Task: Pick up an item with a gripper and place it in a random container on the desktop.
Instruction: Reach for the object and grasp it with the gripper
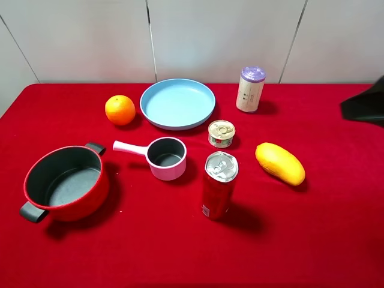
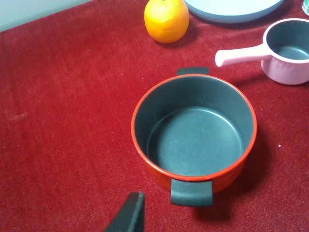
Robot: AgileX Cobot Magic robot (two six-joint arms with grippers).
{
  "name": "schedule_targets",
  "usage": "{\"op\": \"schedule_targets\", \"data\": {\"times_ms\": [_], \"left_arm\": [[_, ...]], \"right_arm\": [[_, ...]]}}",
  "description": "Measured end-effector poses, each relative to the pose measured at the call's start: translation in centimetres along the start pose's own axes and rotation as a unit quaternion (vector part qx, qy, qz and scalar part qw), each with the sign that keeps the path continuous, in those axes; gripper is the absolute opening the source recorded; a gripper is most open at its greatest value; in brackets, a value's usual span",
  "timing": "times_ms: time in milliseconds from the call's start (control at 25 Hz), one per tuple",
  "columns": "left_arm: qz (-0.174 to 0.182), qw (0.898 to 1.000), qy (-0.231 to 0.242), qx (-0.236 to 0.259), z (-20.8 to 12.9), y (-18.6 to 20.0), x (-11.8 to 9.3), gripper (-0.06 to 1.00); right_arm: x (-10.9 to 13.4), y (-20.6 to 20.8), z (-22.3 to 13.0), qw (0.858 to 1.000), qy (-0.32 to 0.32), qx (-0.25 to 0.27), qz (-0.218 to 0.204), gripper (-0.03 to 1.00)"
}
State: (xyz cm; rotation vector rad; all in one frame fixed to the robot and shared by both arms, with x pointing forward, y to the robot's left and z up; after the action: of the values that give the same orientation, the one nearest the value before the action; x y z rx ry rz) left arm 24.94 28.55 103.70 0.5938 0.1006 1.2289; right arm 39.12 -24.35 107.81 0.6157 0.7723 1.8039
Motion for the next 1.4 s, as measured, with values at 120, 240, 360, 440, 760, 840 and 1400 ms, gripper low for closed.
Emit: {"op": "schedule_targets", "data": {"times_ms": [120,240,360,440,760,840,1400], "left_arm": [[0.0,1.0,0.0,0.0,0.0,0.0,0.0,0.99],[0.0,1.0,0.0,0.0,0.0,0.0,0.0,0.99],[0.0,1.0,0.0,0.0,0.0,0.0,0.0,0.99],[0.0,1.0,0.0,0.0,0.0,0.0,0.0,0.99],[0.0,1.0,0.0,0.0,0.0,0.0,0.0,0.99],[0.0,1.0,0.0,0.0,0.0,0.0,0.0,0.99],[0.0,1.0,0.0,0.0,0.0,0.0,0.0,0.99]], "right_arm": [[1.0,-0.8,0.8,1.0,0.021,0.009,0.019,0.69],[2.1,-1.6,1.3,0.998,0.045,0.02,0.038,0.69],[3.4,-2.1,1.6,0.995,0.074,0.03,0.056,0.69],[4.3,-2.4,1.6,0.993,0.093,0.036,0.069,0.69],[7.0,-4.0,1.4,0.983,0.141,0.055,0.104,0.69],[7.4,-4.4,1.4,0.982,0.145,0.056,0.107,0.69],[9.2,-6.8,1.4,0.976,0.169,0.067,0.12,0.69]]}}
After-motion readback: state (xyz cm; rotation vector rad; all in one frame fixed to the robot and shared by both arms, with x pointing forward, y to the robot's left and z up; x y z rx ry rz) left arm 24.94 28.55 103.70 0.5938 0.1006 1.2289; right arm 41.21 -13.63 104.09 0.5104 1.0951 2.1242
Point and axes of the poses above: a point on each arm's last joint axis where the gripper is mounted, y pointing back along that axis away from the gripper, x along the wrist's bending axis when the last joint is at zero, z = x × y, the point moved 2 cm from there along -y, pointing out along that axis toward the gripper, and after that the axes turned 5 degrees about -y, right-handed, at the moved point
